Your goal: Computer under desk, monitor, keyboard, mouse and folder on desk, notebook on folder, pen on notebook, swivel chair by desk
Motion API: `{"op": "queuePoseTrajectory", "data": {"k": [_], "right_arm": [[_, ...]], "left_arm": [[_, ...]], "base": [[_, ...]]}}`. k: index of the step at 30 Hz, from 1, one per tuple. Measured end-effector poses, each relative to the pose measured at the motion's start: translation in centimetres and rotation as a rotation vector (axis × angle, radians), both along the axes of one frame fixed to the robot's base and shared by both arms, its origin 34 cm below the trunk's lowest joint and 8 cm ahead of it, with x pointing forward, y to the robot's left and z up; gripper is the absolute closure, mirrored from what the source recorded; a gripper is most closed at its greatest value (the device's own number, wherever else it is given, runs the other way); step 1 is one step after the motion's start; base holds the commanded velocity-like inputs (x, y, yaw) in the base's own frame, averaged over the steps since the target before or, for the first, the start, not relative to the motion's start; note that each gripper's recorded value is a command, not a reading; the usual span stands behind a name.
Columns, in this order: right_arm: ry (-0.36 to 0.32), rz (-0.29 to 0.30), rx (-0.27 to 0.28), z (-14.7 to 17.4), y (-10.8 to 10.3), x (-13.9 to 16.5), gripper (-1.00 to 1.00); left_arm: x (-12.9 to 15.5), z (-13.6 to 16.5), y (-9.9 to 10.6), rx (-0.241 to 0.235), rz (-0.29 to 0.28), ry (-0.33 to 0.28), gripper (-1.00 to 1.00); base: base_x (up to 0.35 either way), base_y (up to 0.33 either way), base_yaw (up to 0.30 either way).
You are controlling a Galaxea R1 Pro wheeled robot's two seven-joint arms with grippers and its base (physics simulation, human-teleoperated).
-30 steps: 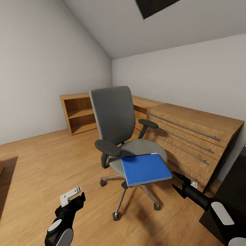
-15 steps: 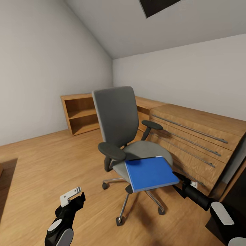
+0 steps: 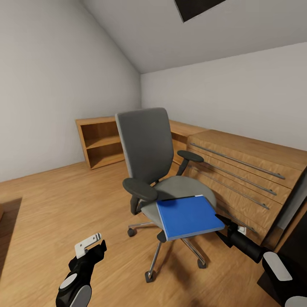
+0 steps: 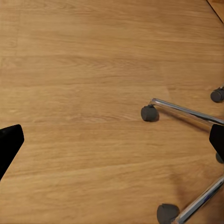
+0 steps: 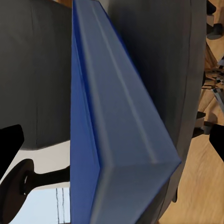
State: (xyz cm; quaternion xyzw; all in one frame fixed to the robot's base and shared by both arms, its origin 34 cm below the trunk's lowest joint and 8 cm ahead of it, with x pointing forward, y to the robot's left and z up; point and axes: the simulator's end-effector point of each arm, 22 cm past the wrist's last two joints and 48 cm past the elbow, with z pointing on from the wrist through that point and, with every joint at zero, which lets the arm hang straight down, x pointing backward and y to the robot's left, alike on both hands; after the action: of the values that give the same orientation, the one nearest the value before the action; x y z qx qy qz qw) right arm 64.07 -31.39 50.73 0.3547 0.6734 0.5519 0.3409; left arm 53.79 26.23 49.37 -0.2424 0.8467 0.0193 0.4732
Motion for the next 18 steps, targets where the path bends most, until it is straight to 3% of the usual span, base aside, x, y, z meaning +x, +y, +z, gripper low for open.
{"op": "queuePoseTrajectory", "data": {"k": [18], "right_arm": [[0.002, -0.001, -0.001, -0.08, -0.01, -0.01, -1.00]], "left_arm": [[-0.01, -0.01, -0.04, 0.000, -0.001, 0.000, -1.00]], "base": [[0.000, 0.000, 0.000]]}}
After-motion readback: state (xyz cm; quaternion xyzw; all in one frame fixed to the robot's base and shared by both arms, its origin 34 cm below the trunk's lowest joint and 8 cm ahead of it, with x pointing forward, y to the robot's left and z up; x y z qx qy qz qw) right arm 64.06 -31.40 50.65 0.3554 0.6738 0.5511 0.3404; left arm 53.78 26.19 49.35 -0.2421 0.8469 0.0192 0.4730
